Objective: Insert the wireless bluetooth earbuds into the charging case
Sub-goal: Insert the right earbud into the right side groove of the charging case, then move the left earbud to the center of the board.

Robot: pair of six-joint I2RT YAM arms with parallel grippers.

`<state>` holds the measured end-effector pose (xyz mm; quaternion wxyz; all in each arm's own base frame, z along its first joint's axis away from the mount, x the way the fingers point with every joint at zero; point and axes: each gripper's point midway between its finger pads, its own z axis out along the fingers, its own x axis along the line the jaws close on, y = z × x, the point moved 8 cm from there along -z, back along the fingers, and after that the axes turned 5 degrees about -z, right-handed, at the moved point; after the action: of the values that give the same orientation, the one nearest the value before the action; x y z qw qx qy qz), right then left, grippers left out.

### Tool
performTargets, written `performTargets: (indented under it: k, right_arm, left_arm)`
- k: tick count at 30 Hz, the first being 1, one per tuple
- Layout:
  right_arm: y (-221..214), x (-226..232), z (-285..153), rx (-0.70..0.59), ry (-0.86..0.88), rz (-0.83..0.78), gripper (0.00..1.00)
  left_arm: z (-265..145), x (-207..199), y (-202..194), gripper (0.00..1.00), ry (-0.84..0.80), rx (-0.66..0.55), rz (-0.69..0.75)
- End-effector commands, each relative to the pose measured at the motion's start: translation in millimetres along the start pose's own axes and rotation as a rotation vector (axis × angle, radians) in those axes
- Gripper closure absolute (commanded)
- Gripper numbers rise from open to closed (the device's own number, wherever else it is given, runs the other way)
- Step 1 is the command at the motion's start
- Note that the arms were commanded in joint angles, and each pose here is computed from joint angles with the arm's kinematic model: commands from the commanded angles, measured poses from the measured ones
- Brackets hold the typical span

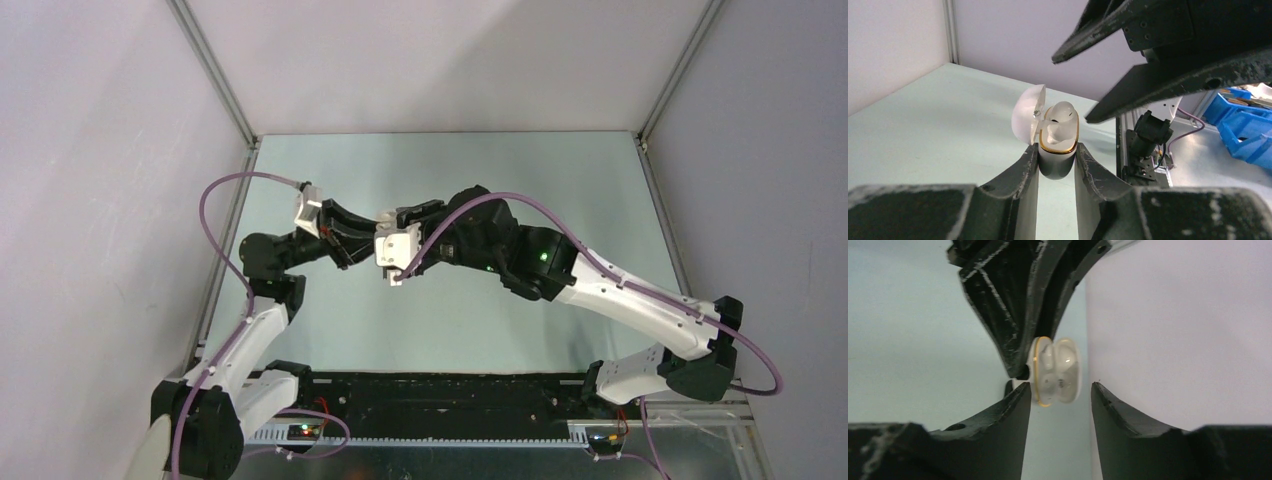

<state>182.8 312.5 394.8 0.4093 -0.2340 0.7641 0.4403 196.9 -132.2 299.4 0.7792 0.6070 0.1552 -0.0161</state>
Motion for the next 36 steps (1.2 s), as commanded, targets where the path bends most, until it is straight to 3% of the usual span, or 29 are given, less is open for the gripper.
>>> performTargets:
  k: [1, 7, 12, 19, 25, 31, 36]
  right_arm:
    - [7.0, 4.8, -17.0, -0.037, 0.103, 0.087, 0.45]
    - [8.1, 0.5, -37.1, -0.046, 0.132, 0.156, 0.39]
    - [-14.4, -22.2, -48.0, 0.003, 0.051, 0.412, 0.30]
    - [-112.7, -35.0, -35.8, 0.231, -0.013, 0.727, 0.38]
    - [-228.6, 5.3, 17.2, 0.526, 0.031, 0.639, 0.42]
    - [-297.2, 28.0, 64.3, 0.627, 0.138, 0.642, 0.41]
    - [-325.1, 42.2, 91.6, 0.646, 0.178, 0.652, 0.40]
  left_arm:
    - [1.1, -2.9, 12.0, 1.00, 0.012, -0.048, 0.078]
    - [0.8, -0.5, 11.9, 1.00, 0.019, -0.047, 0.073]
    - [-4.2, 5.8, 11.1, 1.00, 0.055, -0.045, 0.060]
    - [-23.1, 20.6, 10.5, 1.00, 0.188, -0.002, 0.060]
    - [-37.5, 30.3, 21.7, 1.00, 0.292, 0.041, 0.097]
    - [-45.6, 38.2, 29.5, 1.00, 0.303, 0.034, 0.049]
    - [-46.7, 50.1, 29.9, 1.00, 0.288, 0.036, 0.018]
